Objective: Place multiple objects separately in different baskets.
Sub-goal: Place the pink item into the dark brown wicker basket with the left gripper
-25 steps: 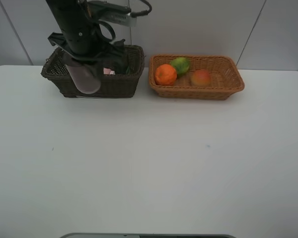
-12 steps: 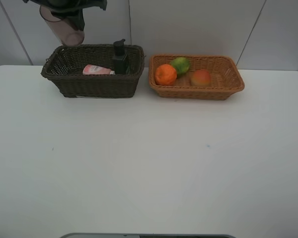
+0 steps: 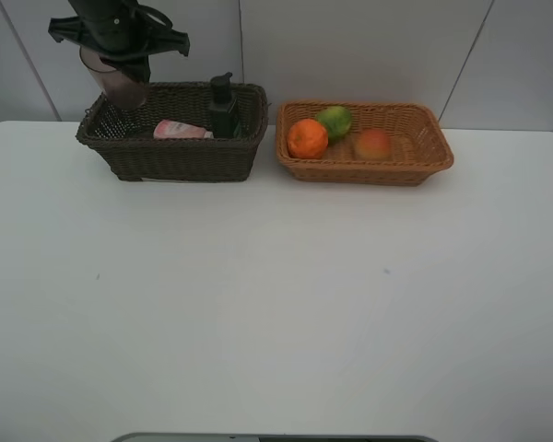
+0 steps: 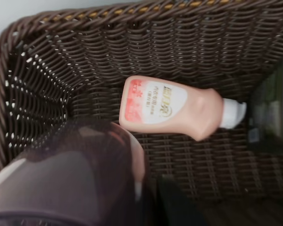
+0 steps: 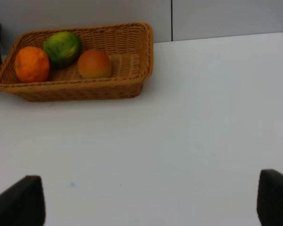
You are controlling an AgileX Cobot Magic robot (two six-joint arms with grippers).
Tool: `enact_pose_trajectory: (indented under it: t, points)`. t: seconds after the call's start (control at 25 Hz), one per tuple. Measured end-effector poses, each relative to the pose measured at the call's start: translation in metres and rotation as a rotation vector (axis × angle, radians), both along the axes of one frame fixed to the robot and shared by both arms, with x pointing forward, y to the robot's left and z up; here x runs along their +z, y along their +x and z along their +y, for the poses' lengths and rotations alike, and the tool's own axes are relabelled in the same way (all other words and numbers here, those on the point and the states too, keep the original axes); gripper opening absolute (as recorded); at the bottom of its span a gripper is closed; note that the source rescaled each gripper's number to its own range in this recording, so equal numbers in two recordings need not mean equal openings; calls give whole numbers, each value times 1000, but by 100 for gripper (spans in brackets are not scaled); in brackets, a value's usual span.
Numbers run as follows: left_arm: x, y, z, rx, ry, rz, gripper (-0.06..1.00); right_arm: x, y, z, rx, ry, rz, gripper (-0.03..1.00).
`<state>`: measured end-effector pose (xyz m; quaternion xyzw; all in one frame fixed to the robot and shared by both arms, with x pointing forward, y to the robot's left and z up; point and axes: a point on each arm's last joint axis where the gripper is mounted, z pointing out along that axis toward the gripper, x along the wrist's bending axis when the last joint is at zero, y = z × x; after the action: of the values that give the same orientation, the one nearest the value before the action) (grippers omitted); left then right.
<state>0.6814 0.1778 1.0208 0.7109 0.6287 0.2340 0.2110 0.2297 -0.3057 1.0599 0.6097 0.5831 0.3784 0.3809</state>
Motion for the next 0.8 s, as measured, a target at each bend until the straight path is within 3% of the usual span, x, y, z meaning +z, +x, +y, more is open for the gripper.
enact_pose_trajectory:
  t: [0.28, 0.52, 0.6, 0.68, 0.76, 0.8]
  points:
    - [-43, 13, 6, -14, 44, 71, 0, 0, 0, 0, 0, 0, 0, 100]
    - [-60, 16, 5, -24, 60, 106, 3, 0, 0, 0, 0, 0, 0, 100]
    - [-61, 16, 5, -25, 60, 105, 18, 0, 0, 0, 0, 0, 0, 100]
    - [-61, 16, 5, -26, 60, 104, 44, 0, 0, 0, 0, 0, 0, 100]
    - [-61, 16, 5, -26, 59, 104, 77, 0, 0, 0, 0, 0, 0, 100]
    - [-61, 16, 5, -25, 56, 104, 86, 0, 0, 0, 0, 0, 0, 100]
